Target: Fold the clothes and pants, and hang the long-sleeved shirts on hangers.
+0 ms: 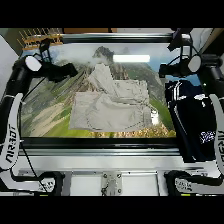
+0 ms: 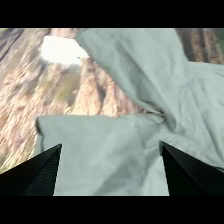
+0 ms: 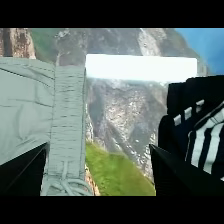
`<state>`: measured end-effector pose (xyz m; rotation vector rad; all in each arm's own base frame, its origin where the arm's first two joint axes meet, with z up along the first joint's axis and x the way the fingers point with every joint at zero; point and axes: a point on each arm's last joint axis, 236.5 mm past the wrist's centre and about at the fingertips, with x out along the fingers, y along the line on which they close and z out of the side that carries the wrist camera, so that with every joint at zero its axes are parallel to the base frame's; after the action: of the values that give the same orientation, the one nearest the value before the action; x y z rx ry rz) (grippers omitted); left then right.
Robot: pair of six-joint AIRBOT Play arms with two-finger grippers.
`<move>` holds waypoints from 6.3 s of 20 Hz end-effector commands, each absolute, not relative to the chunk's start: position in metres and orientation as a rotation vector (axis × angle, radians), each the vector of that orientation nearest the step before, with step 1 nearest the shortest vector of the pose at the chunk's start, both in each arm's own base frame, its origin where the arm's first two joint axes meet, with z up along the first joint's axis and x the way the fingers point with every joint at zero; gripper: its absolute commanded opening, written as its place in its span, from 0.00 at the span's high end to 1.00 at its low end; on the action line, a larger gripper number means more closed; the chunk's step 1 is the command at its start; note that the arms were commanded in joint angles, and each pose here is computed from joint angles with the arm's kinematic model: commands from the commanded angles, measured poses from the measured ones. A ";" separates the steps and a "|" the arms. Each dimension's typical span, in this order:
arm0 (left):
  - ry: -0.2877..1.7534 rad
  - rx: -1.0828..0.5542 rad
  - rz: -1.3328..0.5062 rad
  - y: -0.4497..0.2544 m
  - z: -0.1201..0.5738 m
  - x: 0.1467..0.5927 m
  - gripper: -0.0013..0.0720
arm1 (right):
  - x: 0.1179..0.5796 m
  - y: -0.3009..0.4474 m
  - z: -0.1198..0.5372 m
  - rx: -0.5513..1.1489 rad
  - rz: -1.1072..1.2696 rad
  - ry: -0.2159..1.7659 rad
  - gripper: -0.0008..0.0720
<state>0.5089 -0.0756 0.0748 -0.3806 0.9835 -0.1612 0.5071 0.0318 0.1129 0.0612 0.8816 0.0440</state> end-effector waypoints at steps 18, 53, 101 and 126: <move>1.441 -0.961 0.030 -0.051 -0.114 0.302 0.08 | 0.403 0.076 0.123 0.187 0.187 0.919 0.07; 1.375 -0.784 -0.120 -0.075 -0.088 0.337 0.96 | 0.347 0.114 -0.117 0.672 0.134 1.230 0.62; 0.972 -0.402 -0.300 -0.080 0.157 0.501 0.96 | 0.415 0.110 0.068 0.194 0.271 1.240 0.96; 1.270 -0.476 -0.007 -0.051 -0.098 0.302 0.96 | 0.321 0.095 -0.098 0.217 0.169 1.374 0.96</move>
<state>0.3001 -0.0535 -0.0972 -0.4773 1.2863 -0.0151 0.3206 0.0947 -0.0959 0.2120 1.3753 0.1703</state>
